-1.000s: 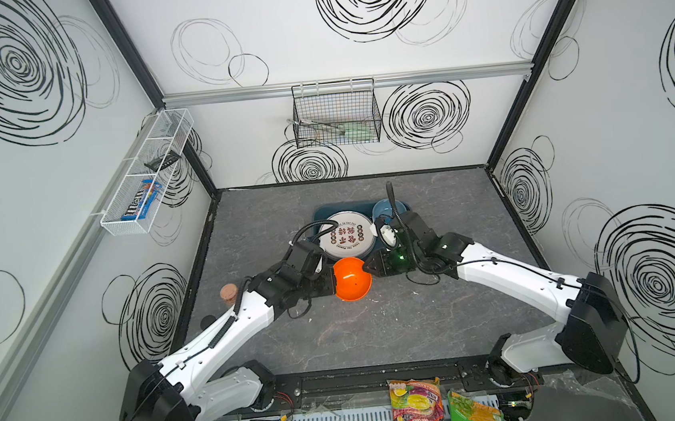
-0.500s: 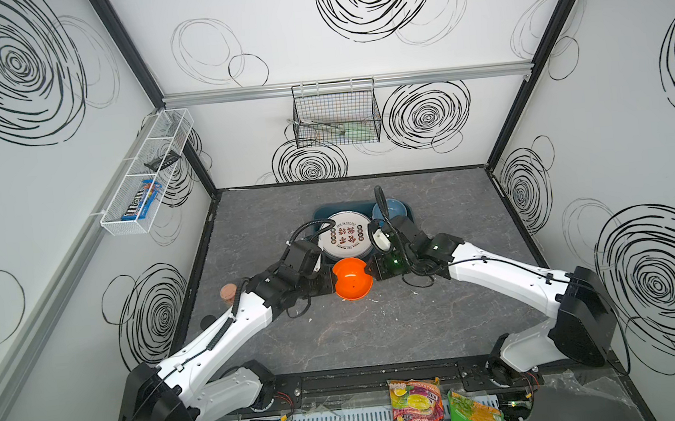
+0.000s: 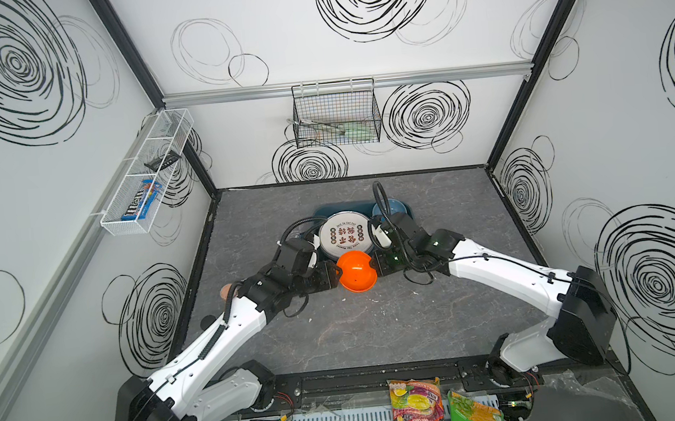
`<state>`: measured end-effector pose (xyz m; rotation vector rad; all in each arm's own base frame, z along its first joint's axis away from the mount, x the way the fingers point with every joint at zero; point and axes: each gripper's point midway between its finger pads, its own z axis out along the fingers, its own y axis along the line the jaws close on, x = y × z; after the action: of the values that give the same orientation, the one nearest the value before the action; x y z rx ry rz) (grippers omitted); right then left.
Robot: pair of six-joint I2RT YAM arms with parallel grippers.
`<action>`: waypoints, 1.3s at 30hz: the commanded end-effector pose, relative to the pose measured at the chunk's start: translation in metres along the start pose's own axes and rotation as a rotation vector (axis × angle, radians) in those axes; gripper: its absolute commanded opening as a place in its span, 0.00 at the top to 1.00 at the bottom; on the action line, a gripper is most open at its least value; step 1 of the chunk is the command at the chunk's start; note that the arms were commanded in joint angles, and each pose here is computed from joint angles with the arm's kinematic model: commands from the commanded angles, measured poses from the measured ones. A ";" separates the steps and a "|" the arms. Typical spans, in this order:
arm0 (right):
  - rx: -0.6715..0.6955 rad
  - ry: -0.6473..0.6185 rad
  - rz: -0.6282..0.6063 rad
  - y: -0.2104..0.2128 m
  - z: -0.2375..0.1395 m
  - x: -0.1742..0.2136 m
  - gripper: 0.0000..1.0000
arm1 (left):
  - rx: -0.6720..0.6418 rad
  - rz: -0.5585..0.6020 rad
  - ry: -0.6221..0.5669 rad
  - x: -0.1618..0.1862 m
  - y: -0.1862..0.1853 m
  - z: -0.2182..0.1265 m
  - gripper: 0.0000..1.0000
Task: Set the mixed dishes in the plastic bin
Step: 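Pinch the orange bowl rim with the right gripper and tilt it up, then carry the orange bowl over the bin while the left gripper draws back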
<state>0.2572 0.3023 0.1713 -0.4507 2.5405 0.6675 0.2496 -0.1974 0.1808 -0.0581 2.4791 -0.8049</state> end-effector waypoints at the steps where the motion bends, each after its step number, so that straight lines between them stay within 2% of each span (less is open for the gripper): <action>1: 0.054 -0.039 -0.007 -0.009 -0.006 -0.017 0.93 | 0.024 -0.012 -0.034 -0.005 0.001 -0.008 0.44; 10: 0.089 -0.053 0.002 -0.023 -0.011 -0.033 0.94 | 0.041 -0.033 -0.072 -0.003 0.010 -0.022 0.33; 19: 0.131 -0.079 0.029 -0.045 -0.020 -0.051 0.94 | 0.078 -0.053 -0.094 -0.001 0.012 -0.029 0.29; 39: 0.330 -0.133 0.179 -0.136 -0.026 -0.124 0.94 | 0.099 -0.084 -0.086 0.006 0.020 -0.030 0.27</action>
<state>0.3960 0.2077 0.1977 -0.0882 2.5263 0.3550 0.2284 -0.1665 0.1809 -0.1590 2.4049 -0.9121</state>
